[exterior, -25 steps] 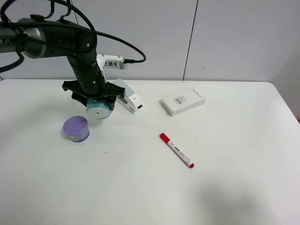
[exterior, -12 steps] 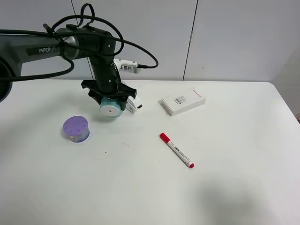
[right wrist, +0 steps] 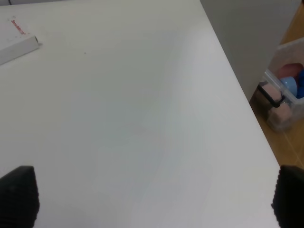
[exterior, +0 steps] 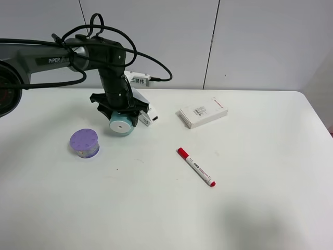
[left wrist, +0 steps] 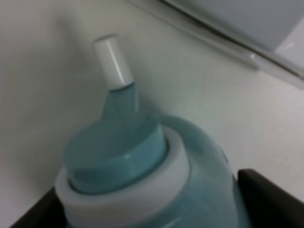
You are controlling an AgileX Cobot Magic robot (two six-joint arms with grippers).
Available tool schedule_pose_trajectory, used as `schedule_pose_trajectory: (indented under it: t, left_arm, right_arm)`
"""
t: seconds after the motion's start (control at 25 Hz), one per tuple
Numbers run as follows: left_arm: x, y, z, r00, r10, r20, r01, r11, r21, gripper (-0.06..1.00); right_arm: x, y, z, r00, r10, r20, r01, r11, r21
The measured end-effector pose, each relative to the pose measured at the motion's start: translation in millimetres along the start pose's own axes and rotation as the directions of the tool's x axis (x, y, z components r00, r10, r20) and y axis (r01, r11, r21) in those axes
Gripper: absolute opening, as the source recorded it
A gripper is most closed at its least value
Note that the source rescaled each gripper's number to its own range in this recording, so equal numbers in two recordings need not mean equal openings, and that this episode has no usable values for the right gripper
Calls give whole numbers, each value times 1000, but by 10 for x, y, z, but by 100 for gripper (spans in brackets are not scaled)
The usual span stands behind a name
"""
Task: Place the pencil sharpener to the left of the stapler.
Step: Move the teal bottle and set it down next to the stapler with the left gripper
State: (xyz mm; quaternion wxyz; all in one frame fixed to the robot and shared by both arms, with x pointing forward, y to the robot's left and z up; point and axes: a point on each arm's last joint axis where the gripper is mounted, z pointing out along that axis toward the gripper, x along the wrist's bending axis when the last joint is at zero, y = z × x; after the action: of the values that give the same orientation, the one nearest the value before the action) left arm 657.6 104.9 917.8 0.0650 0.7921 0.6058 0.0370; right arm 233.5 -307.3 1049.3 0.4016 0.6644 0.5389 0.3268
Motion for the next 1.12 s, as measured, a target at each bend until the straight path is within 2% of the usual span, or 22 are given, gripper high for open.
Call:
schedule_pose_trajectory:
  t: [0.44, 0.84, 1.04, 1.08, 1.12]
  left_arm:
    - [35, 4, 155, 1000, -4, 9, 4, 1000, 18, 4]
    - [16, 22, 160, 999, -13, 31, 14, 1000, -2, 4]
    - [13, 20, 160, 999, 15, 34, -15, 1000, -1, 4]
    - [13, 20, 160, 999, 19, 34, -19, 1000, 0, 7]
    - [11, 19, 160, 999, 20, 36, -20, 1000, 0, 17]
  right_arm:
    - [0, 0, 0, 1000, 0, 0, 0, 1000, 0]
    - [0, 0, 0, 1000, 0, 0, 0, 1000, 0]
    - [0, 0, 0, 1000, 0, 0, 0, 1000, 0]
    - [0, 0, 0, 1000, 0, 0, 0, 1000, 0]
    - [0, 0, 0, 1000, 0, 0, 0, 1000, 0]
